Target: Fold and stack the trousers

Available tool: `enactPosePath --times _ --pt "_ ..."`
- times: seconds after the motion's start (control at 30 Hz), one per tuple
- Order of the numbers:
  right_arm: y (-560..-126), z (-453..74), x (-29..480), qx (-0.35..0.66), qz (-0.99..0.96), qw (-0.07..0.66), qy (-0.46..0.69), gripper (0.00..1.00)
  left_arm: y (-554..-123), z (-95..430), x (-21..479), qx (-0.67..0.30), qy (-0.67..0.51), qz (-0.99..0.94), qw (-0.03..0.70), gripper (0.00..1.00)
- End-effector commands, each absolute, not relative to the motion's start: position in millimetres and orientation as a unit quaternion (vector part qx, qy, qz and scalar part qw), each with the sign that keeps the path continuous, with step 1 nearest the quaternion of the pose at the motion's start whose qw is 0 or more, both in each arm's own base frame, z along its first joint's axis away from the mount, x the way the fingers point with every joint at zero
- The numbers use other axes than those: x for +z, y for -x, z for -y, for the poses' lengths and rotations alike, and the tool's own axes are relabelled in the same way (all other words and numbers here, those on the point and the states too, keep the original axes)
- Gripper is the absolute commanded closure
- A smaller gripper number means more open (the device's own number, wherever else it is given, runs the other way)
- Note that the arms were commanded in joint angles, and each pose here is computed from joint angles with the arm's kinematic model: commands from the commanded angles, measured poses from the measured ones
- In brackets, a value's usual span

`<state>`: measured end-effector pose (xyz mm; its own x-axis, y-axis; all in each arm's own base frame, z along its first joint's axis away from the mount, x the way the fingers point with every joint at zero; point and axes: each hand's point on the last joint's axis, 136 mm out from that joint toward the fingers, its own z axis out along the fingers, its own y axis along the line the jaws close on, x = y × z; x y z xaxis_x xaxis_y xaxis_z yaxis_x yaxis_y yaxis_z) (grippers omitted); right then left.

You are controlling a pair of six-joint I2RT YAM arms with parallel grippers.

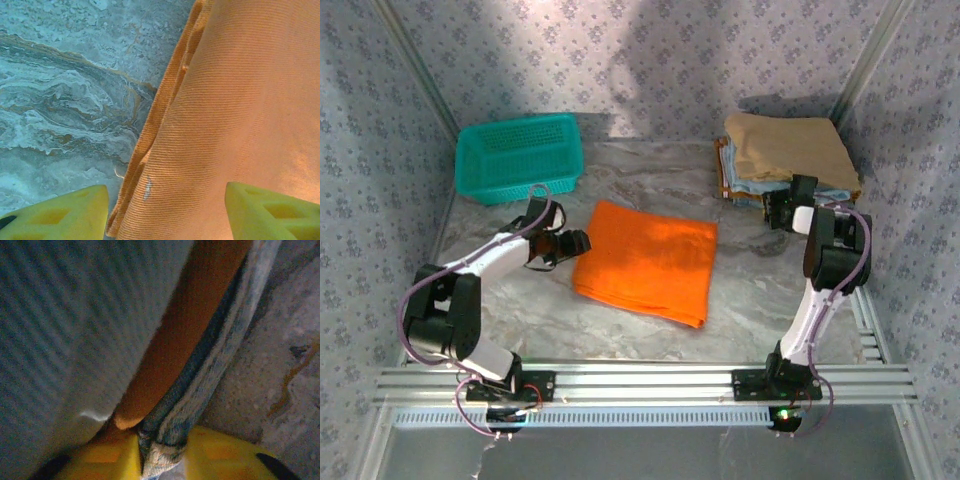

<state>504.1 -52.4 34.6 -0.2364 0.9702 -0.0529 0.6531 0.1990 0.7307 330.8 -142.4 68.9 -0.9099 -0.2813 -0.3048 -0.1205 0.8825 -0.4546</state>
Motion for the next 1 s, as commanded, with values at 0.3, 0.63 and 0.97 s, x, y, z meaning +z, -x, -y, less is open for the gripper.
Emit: enactPosePath --times 0.3,0.63,0.97 --pt "-486.5 14.6 37.8 0.272 -0.794 0.245 -0.486 1.00 -337.5 140.9 72.1 -0.228 0.108 -0.949 0.190 0.39" --pt "-413.3 -75.1 21.8 0.276 -0.847 0.200 -0.409 1.00 -316.1 135.7 62.5 -0.233 0.125 -0.947 0.184 0.38" --pt "-361.9 -98.1 24.5 0.270 -0.872 0.180 -0.366 1.00 -273.5 129.9 54.7 -0.247 0.143 -0.943 0.173 0.38"
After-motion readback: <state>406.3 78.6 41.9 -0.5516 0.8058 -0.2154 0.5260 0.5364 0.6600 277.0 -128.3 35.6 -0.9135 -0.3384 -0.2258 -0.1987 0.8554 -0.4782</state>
